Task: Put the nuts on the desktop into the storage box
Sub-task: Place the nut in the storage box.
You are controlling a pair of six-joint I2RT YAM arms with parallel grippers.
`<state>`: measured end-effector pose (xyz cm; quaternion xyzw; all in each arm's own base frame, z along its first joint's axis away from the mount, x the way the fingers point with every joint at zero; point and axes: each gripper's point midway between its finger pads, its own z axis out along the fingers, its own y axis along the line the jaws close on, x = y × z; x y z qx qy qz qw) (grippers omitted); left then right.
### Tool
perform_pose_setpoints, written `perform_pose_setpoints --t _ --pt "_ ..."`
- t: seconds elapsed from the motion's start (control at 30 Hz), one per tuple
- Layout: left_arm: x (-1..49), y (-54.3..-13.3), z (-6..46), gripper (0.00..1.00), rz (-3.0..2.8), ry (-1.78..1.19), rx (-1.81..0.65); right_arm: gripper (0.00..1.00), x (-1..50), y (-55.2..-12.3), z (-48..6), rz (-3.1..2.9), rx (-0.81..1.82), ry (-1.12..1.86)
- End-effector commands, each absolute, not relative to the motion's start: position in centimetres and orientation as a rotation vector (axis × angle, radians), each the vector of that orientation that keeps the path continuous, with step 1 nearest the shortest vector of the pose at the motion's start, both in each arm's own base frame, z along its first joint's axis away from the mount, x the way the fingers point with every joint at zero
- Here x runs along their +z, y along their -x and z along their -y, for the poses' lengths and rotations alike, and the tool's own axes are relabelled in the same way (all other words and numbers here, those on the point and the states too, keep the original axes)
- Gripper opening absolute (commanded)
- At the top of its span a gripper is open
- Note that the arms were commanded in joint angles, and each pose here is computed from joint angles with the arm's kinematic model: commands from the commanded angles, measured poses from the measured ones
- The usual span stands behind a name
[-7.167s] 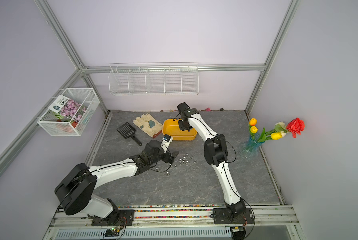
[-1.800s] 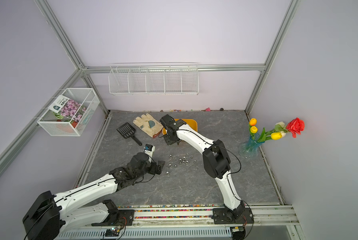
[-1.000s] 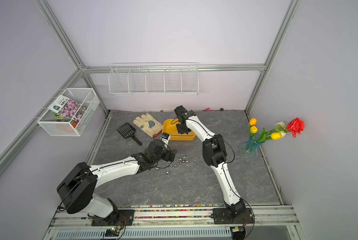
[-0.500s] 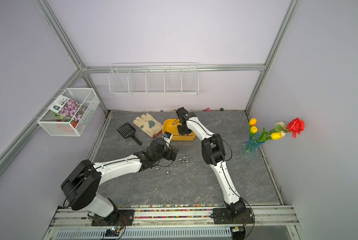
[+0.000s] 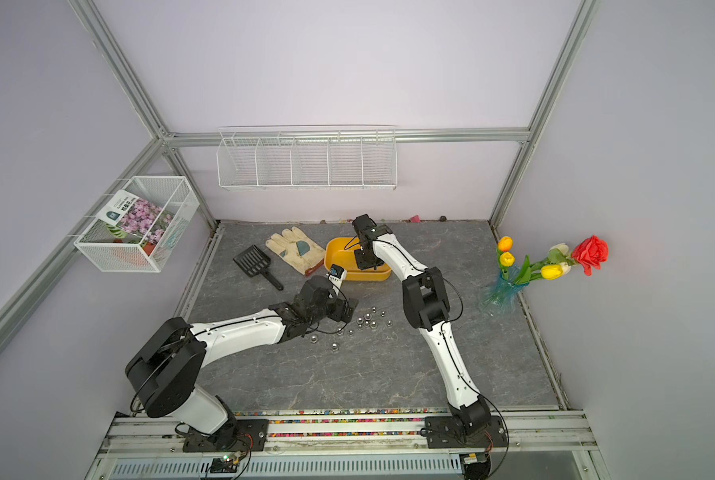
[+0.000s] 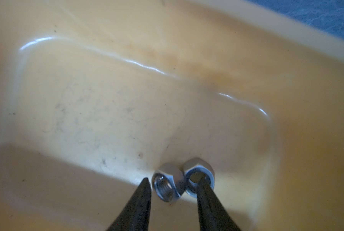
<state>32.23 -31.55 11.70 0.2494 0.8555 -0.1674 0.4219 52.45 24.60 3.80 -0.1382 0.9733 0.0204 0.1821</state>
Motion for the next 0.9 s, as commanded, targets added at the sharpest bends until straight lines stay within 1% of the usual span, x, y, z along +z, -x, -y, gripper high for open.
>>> perform_pose_setpoints --t 0.0,0.2,0.37,0.53,0.73,0.87 --pt "13.2 -32.5 32.1 1.00 -2.100 -0.640 -0.449 0.44 2.3 -52.3 -24.2 -2.783 0.058 0.383" --pt "14.3 -32.3 31.9 1.00 -2.070 -0.643 -0.454 0.45 4.6 -52.4 -25.4 -2.745 0.162 0.390" --pt "15.7 -32.1 31.3 1.00 -2.046 -0.635 -0.445 0.46 9.0 -52.6 -26.0 -2.661 0.215 0.375" --pt "15.8 -31.6 30.7 1.00 -2.058 -0.640 -0.431 0.46 13.0 -51.6 -25.7 -2.596 0.188 0.387" --pt "15.7 -30.2 30.4 1.00 -2.057 -0.689 -0.434 0.46 14.8 -48.4 -23.8 -2.574 0.072 0.376" --pt "15.4 -29.0 30.7 1.00 -2.063 -0.731 -0.451 0.46 15.2 -45.1 -22.2 -2.575 0.016 0.354"
